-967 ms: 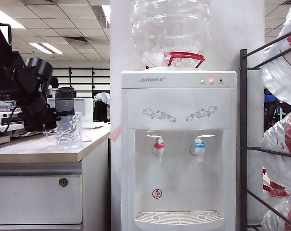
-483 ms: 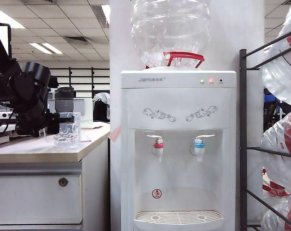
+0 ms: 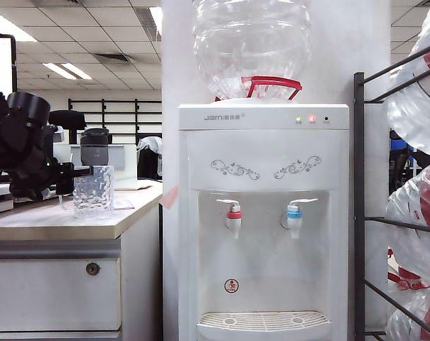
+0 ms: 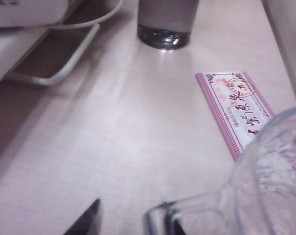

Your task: Pick up the plastic mug from the left desk, go to the cold water outlet of the water dispenser, press the vertical switch to get some water, then put the mug back on the desk.

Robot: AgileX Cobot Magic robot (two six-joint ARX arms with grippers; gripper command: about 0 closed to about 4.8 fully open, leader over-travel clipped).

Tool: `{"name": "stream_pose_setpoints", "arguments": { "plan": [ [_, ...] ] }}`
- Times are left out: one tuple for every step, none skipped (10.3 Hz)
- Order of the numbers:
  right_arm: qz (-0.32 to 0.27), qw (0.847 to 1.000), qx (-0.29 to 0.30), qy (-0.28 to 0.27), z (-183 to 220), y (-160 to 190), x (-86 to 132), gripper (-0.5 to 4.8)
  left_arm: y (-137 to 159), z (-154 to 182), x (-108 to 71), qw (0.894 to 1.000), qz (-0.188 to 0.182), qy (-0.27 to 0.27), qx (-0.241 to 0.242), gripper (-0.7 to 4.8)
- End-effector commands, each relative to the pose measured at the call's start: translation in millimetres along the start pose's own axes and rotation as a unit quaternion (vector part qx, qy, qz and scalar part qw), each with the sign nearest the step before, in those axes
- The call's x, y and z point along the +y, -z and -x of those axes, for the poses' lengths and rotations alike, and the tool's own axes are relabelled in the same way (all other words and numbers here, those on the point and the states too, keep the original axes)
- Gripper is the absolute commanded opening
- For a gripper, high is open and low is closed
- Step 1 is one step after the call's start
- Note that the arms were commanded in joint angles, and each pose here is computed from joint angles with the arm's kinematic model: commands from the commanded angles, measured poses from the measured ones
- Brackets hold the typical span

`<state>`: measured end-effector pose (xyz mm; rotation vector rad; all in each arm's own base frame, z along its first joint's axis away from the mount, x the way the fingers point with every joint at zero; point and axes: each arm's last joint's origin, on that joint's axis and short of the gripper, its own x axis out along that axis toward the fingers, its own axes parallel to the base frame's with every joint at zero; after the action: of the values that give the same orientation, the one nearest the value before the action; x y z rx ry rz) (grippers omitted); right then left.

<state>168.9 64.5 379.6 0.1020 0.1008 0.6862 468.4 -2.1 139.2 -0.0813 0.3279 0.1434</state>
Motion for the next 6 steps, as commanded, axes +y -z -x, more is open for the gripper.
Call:
{"name": "stream_pose_setpoints", "arguments": {
  "plan": [
    [0.006, 1.000, -0.009, -0.003, 0.0, -2.7, 0.6, -0.05, 1.6, -4.2, -1.5, 0.999, 0.001, 0.021, -0.024, 1.53],
    [0.006, 1.000, -0.009, -0.003, 0.0, -2.7, 0.6, -0.05, 4.9, -6.1, -1.4, 0.999, 0.001, 0.020, -0.024, 1.44],
    [0.005, 1.000, -0.009, -0.003, 0.0, -2.7, 0.6, -0.05, 1.0, -9.5, -2.0, 0.998, 0.004, 0.024, -0.052, 0.13],
    [0.005, 1.000, -0.009, -0.003, 0.0, -2.6, 0.6, -0.06, 0.4, -10.4, -2.8, 0.998, 0.002, 0.034, -0.050, -0.08],
    [0.005, 1.000, -0.008, -0.003, -0.2, -2.0, 0.5, -0.05, 0.1, -10.9, -4.1, 0.997, 0.001, 0.055, -0.051, -0.08],
    [0.005, 1.000, -0.008, -0.002, -0.4, -1.7, 0.4, -0.05, -3.0, -9.2, -4.5, 0.997, -0.010, 0.060, -0.051, -0.08]
  ]
}}
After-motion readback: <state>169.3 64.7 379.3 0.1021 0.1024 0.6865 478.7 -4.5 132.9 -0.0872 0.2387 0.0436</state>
